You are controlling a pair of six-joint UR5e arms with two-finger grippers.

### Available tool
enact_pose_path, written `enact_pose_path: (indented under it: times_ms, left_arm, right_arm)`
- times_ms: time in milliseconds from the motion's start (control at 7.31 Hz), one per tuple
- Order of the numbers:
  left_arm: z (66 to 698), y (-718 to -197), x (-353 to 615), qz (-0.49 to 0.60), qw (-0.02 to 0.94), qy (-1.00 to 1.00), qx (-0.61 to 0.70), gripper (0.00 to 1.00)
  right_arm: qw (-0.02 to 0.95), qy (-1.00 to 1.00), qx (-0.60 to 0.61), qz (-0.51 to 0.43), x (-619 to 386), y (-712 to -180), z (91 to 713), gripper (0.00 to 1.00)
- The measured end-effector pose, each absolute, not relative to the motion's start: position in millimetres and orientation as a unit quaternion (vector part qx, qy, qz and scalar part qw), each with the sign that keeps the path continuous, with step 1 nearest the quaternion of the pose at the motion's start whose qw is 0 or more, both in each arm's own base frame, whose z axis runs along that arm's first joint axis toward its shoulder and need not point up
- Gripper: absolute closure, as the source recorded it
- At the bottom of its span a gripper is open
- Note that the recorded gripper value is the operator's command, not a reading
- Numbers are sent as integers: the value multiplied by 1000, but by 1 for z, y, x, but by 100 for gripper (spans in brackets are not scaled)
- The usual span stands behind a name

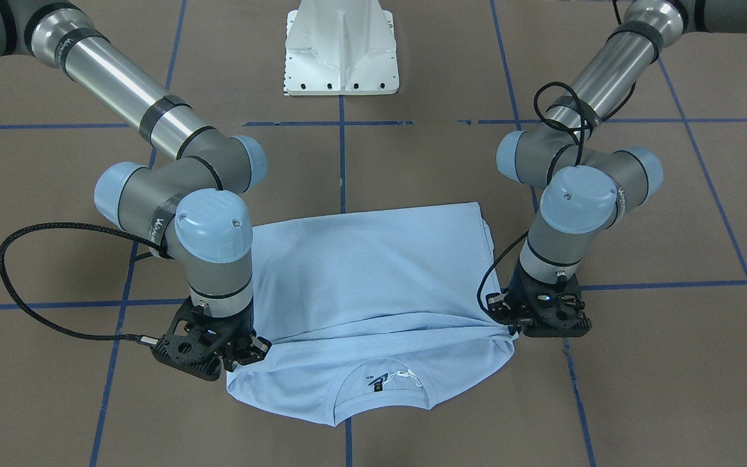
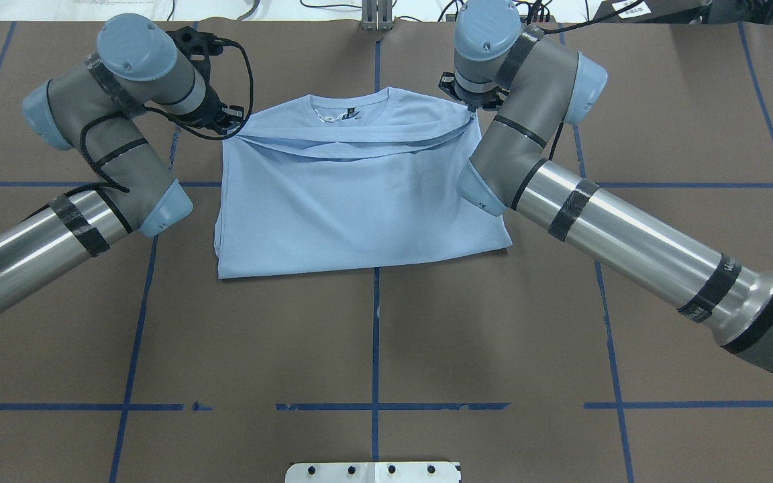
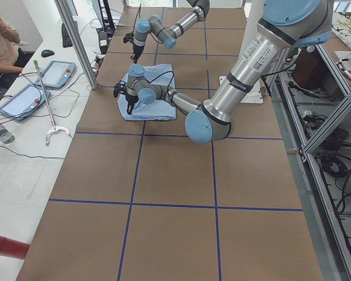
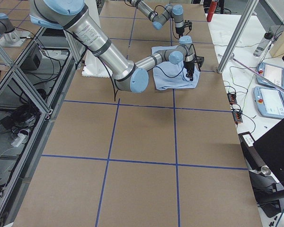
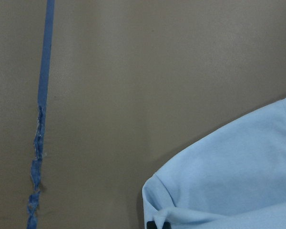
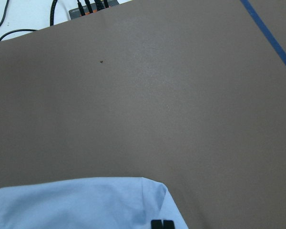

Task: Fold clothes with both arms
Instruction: 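Open both grippers on the folded hem and raise them, then move the left gripper to the folded shirt's side edge and grasp it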

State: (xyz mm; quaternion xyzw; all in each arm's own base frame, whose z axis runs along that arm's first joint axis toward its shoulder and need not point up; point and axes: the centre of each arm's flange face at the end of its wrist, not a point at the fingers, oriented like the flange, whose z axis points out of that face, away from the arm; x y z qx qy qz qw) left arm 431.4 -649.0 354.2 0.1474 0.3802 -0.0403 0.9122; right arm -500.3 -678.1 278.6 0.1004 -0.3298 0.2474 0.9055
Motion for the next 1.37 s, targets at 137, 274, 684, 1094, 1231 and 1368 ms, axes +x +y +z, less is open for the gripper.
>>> enact_pose_path:
  times_ms: [137,274,684,1094,1231,1368]
  left_arm:
    - [354,-649,431,-40,912,381,148,63]
    - [355,-649,431,-40,910,383,150,1]
    - [356,-647,427,-18,905,390,168,0]
    - [360,-606,407,-1,892,415,177,0]
    - [363,-575,399,7,885,435,162,0]
    - [370,-537,397,14,879,455,143,0]
  right_arm:
    - [906,-332,104,242,-502,-679,277,94]
    - [906,-334,106,237,-503,-679,275,1]
    - [916,-331,122,190,-491,-688,274,0]
    - [924,-345,114,121,-443,-703,291,0]
    - [923,-349,117,110,-436,-700,293,0]
    - [923,-351,118,105,-434,-698,294,0]
